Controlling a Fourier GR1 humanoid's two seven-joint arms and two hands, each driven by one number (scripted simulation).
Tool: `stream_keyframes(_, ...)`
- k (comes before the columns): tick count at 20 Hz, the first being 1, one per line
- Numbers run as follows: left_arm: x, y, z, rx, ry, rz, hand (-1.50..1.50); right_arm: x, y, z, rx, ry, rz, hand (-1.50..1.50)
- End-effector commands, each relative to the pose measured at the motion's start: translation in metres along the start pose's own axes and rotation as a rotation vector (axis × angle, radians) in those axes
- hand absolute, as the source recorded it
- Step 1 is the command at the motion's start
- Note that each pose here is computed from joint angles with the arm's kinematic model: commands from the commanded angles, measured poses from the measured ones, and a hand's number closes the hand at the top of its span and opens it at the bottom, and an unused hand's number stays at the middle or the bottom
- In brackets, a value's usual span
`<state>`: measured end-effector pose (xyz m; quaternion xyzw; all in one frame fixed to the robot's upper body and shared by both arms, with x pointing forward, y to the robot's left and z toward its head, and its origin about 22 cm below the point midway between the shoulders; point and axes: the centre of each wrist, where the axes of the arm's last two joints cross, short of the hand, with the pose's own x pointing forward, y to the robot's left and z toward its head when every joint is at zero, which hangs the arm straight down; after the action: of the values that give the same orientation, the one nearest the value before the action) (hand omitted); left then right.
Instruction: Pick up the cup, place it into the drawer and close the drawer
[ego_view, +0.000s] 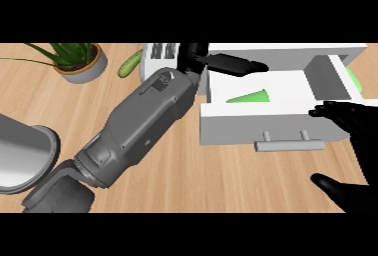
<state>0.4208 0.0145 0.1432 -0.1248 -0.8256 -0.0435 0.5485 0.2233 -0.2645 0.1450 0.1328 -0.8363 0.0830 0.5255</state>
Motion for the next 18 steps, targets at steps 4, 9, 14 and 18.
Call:
stream_keyframes(4,0.018,0.047,0.001,0.076,-0.003,0.074,-1.50,0.016,-0.009,0.017,0.149,0.063,0.203,1.50)
stream_keyframes(9,-0.003,0.085,0.043,0.152,0.014,0.091,-1.50,0.006,-0.007,0.010,0.170,0.103,0.310,1.50)
stream_keyframes(14,0.009,0.130,0.080,0.188,0.030,0.092,-1.50,-0.004,-0.005,0.015,0.196,0.180,0.368,1.50)
stream_keyframes(18,0.027,0.158,0.116,0.188,0.054,0.102,-1.50,-0.002,0.001,0.004,0.132,0.202,0.405,1.50)
